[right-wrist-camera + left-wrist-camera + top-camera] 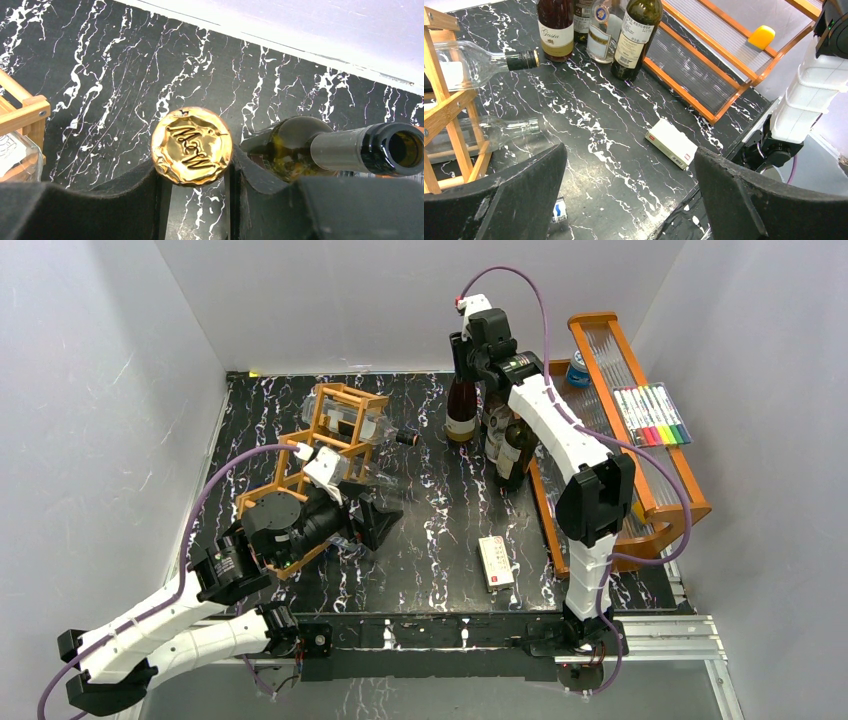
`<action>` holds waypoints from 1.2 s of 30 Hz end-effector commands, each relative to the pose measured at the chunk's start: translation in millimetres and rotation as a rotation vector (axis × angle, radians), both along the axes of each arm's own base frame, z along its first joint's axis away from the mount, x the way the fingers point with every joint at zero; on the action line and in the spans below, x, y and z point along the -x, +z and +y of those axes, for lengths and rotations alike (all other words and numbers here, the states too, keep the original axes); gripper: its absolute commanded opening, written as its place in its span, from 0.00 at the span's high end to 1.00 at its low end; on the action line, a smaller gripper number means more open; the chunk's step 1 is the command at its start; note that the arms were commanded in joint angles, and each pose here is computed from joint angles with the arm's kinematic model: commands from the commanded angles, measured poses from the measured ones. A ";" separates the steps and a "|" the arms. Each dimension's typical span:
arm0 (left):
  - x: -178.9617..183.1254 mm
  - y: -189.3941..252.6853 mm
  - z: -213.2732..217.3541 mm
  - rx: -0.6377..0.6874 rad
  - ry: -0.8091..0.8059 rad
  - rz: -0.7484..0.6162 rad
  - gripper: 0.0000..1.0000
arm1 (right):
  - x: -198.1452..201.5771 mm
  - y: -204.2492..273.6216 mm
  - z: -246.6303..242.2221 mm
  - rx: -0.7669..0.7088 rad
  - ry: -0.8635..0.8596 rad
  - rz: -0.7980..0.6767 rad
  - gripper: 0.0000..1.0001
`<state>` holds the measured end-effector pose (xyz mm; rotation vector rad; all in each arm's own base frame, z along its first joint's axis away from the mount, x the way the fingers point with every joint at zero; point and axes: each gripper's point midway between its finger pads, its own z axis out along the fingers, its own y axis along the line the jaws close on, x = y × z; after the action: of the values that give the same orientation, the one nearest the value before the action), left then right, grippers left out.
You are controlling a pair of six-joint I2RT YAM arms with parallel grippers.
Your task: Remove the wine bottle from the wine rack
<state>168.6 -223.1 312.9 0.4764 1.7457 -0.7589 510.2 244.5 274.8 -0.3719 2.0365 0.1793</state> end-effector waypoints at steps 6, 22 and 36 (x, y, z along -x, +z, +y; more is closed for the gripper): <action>-1.0 17.4 6.0 0.022 0.021 -0.029 0.02 | -23.4 118.2 -4.6 -0.154 -0.032 -0.377 1.00; -1.2 12.3 10.7 0.011 0.035 -0.028 0.02 | 15.8 148.5 -13.7 -0.193 -0.003 -0.334 0.02; -5.7 16.6 22.8 0.032 0.093 -0.051 0.02 | 178.7 60.9 57.9 -0.410 0.471 0.053 0.02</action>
<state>171.9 -209.1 318.4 0.4262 1.7295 -0.7184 370.6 264.1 370.7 -0.4473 1.8237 0.6926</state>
